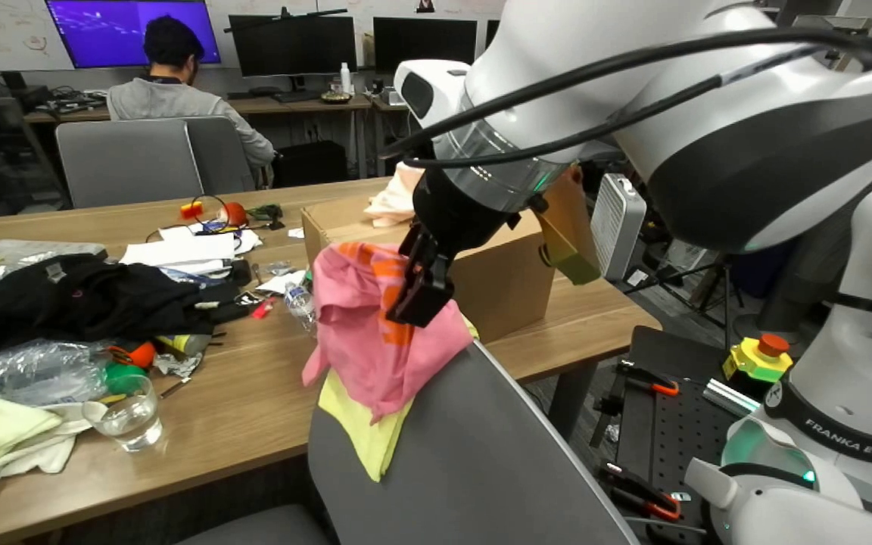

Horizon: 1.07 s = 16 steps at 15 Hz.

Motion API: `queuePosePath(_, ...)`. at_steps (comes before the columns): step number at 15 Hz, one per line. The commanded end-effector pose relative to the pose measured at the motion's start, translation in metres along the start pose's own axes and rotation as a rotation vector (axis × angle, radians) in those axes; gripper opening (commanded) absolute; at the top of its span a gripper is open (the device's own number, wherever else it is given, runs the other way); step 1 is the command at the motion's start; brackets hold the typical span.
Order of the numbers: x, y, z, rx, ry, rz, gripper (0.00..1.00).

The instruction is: Place the peach and pink shirts and the yellow cloth on top of the brown box

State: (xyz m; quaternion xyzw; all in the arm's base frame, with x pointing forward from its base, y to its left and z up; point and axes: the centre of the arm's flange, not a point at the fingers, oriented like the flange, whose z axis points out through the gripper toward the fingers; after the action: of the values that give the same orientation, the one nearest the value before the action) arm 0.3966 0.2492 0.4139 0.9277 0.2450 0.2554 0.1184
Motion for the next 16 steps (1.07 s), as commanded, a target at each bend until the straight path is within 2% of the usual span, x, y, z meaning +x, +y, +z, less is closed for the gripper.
queuePosePath(1, -0.007, 0.001, -0.004, -0.039, 0.039, 0.006, 0.58)
queuePosePath(8, -0.006, 0.005, -0.009, -0.051, 0.014, -0.008, 0.05)
queuePosePath(11, 0.010, 0.013, -0.028, -0.056, 0.033, 0.005, 0.00)
queuePosePath(16, 0.066, 0.044, -0.085, -0.091, 0.146, 0.108, 0.03)
